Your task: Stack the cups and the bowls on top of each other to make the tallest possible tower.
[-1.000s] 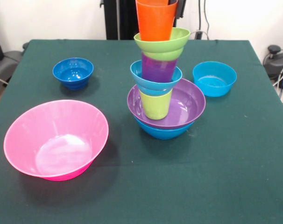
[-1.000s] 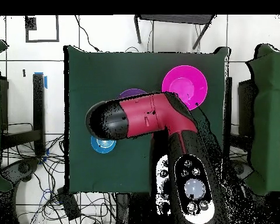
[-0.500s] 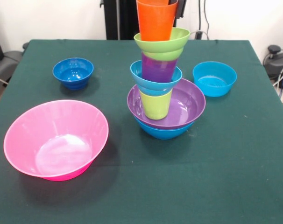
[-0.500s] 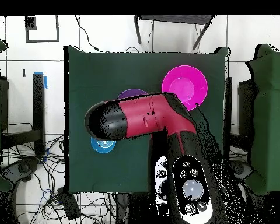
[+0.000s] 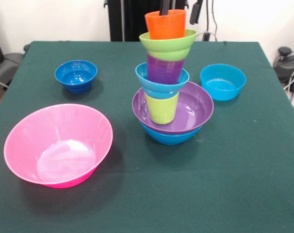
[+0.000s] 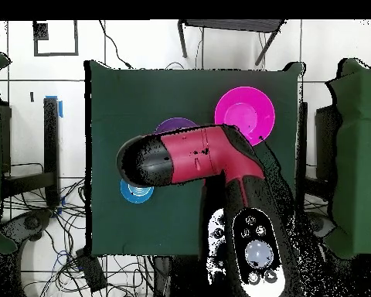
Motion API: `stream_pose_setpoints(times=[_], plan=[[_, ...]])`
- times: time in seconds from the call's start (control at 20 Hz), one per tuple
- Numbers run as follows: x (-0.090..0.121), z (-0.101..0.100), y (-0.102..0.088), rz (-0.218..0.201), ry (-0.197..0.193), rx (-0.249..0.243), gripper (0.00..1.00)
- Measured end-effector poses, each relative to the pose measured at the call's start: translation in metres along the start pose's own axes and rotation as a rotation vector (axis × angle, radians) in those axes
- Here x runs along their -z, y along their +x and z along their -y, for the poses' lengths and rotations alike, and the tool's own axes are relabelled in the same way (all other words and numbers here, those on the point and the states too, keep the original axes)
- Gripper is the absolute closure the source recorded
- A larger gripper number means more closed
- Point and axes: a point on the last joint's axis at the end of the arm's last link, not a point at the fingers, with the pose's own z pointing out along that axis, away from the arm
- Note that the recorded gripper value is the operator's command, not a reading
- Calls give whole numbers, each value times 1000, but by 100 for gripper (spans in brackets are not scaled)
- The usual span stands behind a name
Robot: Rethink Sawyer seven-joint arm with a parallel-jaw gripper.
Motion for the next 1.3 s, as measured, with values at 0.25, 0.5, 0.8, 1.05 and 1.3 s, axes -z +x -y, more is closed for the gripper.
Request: stream_pose_setpoints(times=[0.25, 0.5, 0.8, 1.05, 1.3], plan=[[-1, 4, 0, -1, 5, -6, 0], [-1, 5, 0, -1, 8, -9, 0], [-1, 5, 0, -1, 8, -8, 0], [-1, 5, 0, -1, 8, -8, 0], [-1, 5, 0, -1, 8, -8, 0]])
